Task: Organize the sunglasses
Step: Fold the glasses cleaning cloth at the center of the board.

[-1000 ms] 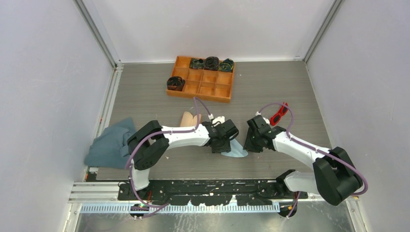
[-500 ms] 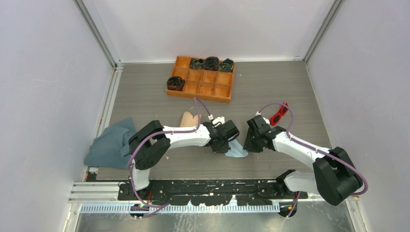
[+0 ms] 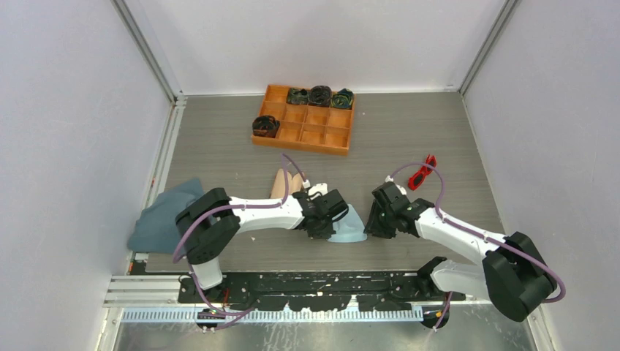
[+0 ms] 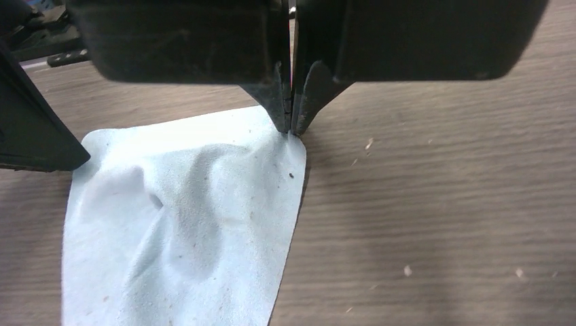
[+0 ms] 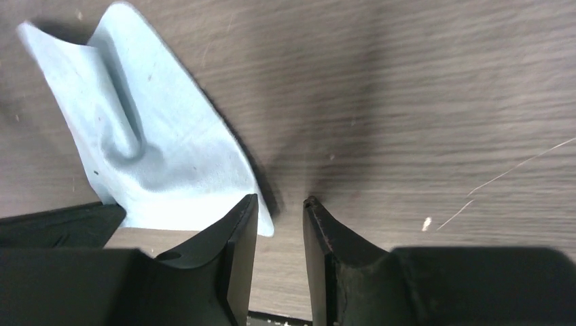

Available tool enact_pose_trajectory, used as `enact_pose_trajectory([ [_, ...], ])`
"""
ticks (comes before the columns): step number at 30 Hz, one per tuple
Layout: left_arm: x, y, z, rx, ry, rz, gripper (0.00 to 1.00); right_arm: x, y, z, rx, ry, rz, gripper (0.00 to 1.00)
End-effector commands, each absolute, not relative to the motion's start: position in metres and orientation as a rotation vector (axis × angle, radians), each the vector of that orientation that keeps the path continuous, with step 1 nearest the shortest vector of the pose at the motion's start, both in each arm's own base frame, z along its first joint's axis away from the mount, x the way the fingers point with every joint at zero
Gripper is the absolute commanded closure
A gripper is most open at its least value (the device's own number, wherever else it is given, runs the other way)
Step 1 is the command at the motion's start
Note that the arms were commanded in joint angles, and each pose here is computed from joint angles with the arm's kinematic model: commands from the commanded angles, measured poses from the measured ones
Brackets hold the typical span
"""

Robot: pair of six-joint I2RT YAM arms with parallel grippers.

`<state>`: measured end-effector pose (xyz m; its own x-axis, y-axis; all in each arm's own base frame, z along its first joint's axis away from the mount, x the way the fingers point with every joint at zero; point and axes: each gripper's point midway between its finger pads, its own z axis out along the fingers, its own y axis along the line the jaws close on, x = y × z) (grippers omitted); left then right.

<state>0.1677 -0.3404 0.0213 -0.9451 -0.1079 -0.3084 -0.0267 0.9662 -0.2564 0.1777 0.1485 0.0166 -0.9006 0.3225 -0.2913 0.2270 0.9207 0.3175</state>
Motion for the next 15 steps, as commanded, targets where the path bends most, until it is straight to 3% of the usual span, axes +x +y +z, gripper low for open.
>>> enact_pose_trajectory([
  [1,0.157,-0.333,0.029,-0.126,2.799,-0.421,1.00,0.147,0.148,0.005,0.397,2.812,0.335,0.61],
  [15,0.139,-0.319,0.024,-0.172,2.833,-0.394,0.99,0.141,0.163,0.013,0.422,2.805,0.399,0.63],
])
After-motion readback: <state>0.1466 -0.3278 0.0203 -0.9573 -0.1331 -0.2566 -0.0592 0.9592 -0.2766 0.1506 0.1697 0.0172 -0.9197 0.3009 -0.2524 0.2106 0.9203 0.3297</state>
